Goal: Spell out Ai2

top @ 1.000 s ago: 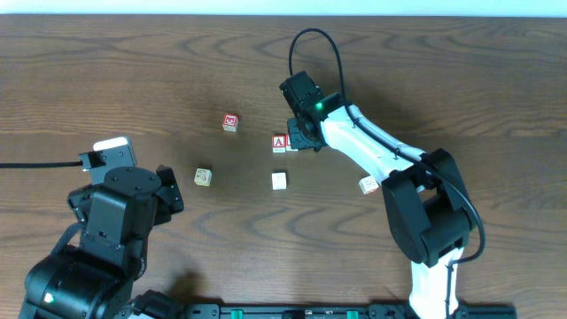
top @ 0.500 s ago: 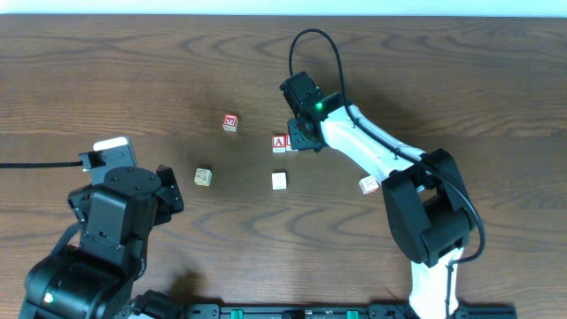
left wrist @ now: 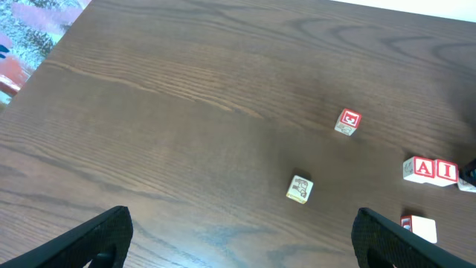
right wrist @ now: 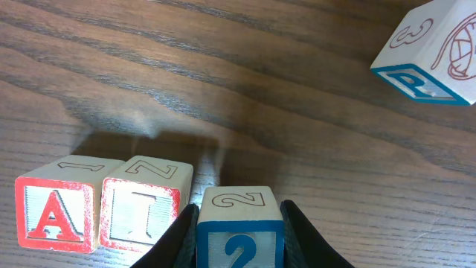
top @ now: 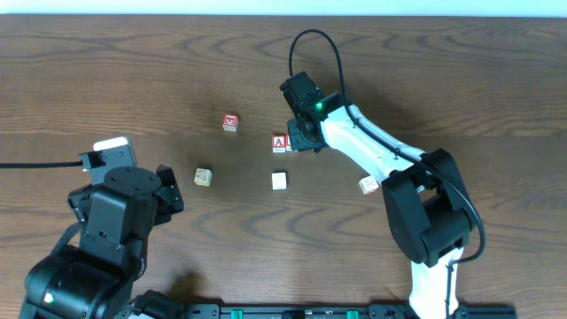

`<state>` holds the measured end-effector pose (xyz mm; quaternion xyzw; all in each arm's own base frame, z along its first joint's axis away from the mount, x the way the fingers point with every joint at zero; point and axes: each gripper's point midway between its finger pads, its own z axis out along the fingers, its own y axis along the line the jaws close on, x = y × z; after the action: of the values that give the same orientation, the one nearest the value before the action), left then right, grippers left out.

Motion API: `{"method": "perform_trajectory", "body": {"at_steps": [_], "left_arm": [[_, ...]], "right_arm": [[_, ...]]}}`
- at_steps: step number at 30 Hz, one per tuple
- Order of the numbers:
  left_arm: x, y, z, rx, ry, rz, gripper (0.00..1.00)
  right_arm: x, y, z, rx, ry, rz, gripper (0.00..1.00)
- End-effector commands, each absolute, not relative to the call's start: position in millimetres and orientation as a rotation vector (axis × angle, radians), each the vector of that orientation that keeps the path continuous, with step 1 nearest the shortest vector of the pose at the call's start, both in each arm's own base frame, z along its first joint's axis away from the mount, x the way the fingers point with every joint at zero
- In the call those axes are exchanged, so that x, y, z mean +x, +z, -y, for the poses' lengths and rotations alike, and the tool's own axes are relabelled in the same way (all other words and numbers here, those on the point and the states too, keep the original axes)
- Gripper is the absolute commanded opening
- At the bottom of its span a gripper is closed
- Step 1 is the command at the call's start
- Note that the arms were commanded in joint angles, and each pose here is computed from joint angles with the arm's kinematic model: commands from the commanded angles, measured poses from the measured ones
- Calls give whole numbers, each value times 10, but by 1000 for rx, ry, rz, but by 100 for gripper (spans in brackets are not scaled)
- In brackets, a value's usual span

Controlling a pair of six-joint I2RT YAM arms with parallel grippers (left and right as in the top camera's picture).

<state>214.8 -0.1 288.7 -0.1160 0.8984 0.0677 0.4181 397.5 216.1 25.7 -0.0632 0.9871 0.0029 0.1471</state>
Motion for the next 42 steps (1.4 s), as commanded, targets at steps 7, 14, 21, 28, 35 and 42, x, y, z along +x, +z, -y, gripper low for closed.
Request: {"method": "perform_trajectory", "body": {"at_steps": [7, 14, 21, 28, 35, 42], "left_arm": [[2146, 2909, -45, -310, 192, -2240, 95], [2146, 2909, -45, -310, 192, -2240, 95], [2146, 2909, -46, -310, 192, -2240, 95], [2146, 2909, -46, -310, 192, -2240, 95], [2146, 2910, -46, -310, 192, -2240, 95], [2146, 2910, -46, -310, 192, -2240, 95]], "right_arm": [[4067, 277, -2141, -137, 17, -2832, 29], [4068, 277, -2140, -137, 17, -2832, 30], [4067, 277, -2141, -137, 17, -2832, 31], [4067, 277, -2141, -137, 17, -2832, 33], [4067, 277, -2141, -137, 17, -2832, 35], [4067, 277, -2141, -137, 17, -2832, 36]]}}
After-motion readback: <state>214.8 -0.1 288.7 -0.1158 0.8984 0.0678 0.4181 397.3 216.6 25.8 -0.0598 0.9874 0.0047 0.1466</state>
